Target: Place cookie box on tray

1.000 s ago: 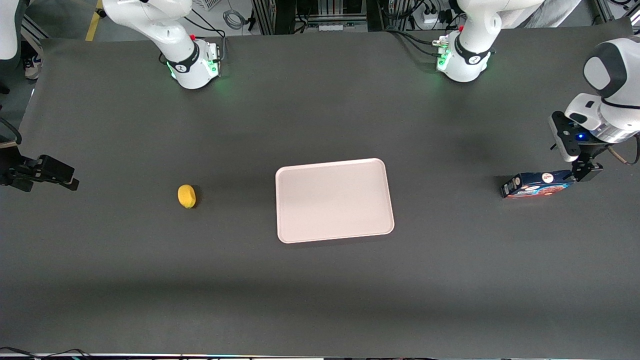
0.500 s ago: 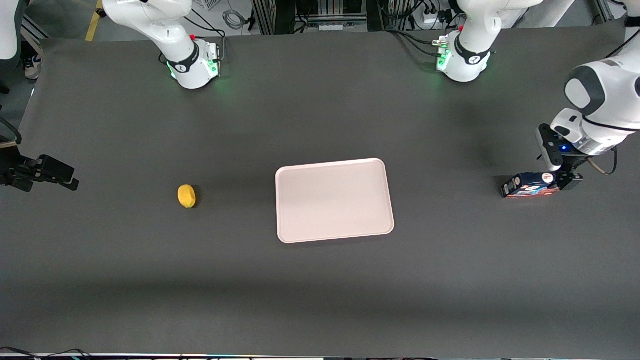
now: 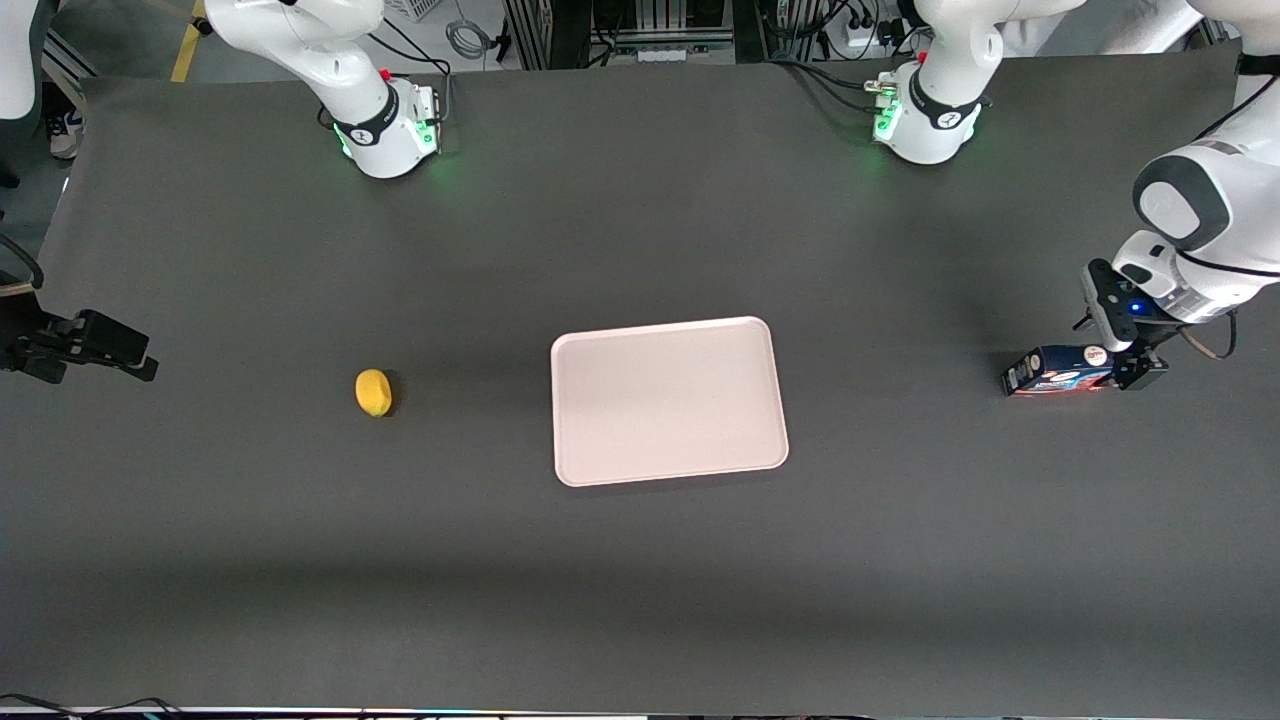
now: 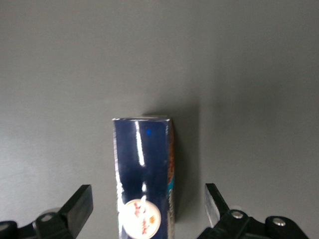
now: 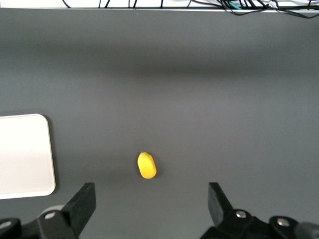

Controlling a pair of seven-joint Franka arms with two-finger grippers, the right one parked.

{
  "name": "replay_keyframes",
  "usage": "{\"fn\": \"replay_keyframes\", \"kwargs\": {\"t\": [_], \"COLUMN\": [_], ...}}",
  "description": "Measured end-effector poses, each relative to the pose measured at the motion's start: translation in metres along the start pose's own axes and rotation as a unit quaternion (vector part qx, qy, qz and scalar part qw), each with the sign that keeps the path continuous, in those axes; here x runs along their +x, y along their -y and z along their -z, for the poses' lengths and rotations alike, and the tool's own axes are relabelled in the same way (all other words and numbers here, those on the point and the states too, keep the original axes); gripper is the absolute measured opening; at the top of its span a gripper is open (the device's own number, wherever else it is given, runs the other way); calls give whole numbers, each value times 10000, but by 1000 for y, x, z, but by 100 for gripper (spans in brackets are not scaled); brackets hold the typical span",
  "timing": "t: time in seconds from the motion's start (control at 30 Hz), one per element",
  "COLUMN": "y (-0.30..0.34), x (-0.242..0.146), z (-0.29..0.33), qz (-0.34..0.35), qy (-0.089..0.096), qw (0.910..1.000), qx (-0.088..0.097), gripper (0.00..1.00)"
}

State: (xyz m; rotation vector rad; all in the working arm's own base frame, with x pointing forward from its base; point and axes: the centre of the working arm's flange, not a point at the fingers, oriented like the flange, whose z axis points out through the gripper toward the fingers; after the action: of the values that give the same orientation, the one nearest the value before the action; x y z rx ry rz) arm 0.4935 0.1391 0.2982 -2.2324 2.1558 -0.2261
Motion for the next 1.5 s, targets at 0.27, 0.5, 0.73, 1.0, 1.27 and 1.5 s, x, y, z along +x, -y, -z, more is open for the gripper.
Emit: {"fn": "replay_keyframes", "kwargs": {"t": [0.27, 0.5, 0.73, 1.0, 1.27, 1.5], "y": [13, 14, 8, 7, 6, 2], "x": [-4, -10, -22, -22, -22, -23], "z": [13, 8, -6, -12, -18, -32], "qz": [-2, 52, 166, 316, 395, 570], "qy": [43, 53, 62, 62, 61, 62], "qw": [9999, 9999, 9998, 9994, 9990, 9979], "qx": [166, 105, -54, -108, -174, -313], "gripper": [100, 100, 100, 100, 100, 100]}}
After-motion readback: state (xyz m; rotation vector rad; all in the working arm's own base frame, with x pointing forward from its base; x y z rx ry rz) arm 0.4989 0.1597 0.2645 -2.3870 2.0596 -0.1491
